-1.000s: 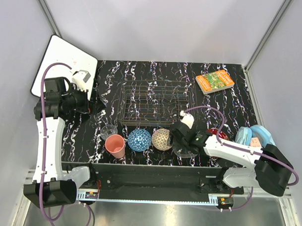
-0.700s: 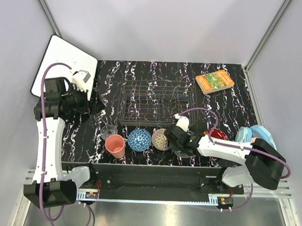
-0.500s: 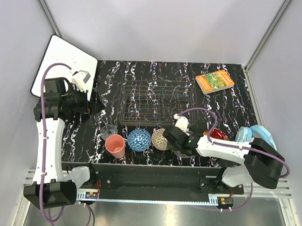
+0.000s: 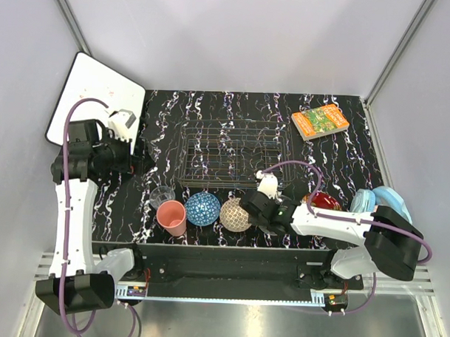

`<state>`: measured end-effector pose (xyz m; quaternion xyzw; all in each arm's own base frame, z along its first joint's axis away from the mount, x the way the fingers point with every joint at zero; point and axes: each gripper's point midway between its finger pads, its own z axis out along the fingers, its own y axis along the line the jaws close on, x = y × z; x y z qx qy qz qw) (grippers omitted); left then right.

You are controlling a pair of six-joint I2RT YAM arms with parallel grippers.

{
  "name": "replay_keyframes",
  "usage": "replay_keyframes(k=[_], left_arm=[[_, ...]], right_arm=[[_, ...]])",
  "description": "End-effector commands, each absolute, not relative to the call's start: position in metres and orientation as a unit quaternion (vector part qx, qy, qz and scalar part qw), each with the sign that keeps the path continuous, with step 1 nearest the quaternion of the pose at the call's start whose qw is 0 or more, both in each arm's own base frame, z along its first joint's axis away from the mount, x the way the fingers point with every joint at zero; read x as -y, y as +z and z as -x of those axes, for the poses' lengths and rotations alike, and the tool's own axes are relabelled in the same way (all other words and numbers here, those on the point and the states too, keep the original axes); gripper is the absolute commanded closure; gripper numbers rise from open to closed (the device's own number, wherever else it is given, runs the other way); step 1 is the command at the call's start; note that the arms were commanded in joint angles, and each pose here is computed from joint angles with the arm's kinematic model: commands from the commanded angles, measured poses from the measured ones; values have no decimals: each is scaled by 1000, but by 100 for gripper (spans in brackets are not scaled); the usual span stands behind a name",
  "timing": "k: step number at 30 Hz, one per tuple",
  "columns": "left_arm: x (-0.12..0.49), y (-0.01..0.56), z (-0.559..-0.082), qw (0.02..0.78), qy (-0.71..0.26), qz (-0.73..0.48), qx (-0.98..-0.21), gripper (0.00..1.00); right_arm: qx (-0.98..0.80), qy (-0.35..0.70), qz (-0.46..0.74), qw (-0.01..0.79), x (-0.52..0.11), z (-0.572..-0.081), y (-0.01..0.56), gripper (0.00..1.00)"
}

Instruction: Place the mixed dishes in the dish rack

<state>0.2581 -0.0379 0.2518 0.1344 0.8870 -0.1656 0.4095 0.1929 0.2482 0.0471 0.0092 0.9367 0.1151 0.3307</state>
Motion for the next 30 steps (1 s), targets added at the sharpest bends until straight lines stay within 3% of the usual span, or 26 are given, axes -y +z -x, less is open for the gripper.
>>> replay_keyframes(k=[1,10,19,25,30], left_arm=[[33,260,-258,431,-147,-143,-879,1],[34,259,-257,431,-148,-145,-878,1],[35,262,-255,432,-148,-148,-877,1],[34,267,-252,433,-145,-147,-877,1],[31,269,-250,434,-133,-149,-879,1]], right_arm=[[-919,118,-12,376,-261,-206,76,100],[-904,75,-2,422,-246,-209,141,100],[-852,7,-10,523,-210,-231,255,100],[-762,-203,2,615,-174,-272,334,100],[-714,-382,5,587,-155,-313,340,100]])
